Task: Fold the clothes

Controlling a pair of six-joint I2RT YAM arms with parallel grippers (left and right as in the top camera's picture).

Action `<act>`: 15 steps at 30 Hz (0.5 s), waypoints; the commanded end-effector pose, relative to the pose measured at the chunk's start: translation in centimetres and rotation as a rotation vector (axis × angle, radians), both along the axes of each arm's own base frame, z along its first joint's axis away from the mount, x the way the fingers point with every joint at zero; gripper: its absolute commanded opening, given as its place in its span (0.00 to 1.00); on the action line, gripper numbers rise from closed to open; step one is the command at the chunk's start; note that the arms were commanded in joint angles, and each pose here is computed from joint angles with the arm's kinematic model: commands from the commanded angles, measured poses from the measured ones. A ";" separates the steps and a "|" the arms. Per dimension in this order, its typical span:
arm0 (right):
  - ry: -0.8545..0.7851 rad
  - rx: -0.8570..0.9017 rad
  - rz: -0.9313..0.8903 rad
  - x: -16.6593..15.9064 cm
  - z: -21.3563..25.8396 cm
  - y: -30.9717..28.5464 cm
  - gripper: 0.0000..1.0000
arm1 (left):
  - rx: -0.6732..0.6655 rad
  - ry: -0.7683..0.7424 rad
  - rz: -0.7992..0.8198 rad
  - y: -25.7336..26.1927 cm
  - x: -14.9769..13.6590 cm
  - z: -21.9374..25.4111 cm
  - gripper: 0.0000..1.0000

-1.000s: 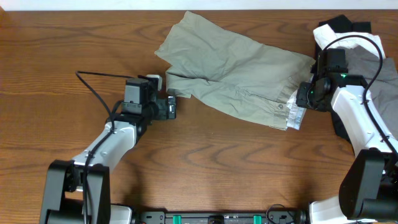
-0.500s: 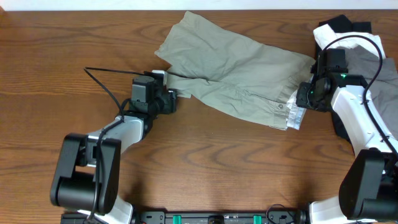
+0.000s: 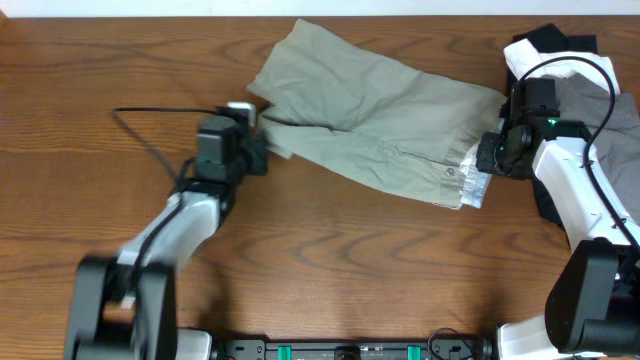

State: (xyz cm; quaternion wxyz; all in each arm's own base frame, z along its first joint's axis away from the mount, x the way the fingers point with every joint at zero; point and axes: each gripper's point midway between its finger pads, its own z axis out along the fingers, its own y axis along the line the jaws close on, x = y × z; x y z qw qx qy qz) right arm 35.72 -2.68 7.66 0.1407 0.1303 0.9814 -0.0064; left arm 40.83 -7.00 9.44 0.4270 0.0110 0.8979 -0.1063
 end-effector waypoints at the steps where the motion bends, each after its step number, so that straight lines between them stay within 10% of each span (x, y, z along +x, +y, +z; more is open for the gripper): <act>1: 0.007 -0.007 0.019 -0.1 -0.2 0.1 0.36 | 0.030 -0.165 0.110 3.0 -0.3 7.3 0.06; 8: 0.006 -0.008 0.019 -0.1 -0.2 0.1 0.36 | 0.170 -0.300 0.158 5.5 -4.3 14.0 0.06; 15: 0.012 0.050 0.091 -0.3 -0.3 1.5 0.35 | 0.302 -0.073 0.158 7.0 -5.7 8.3 0.06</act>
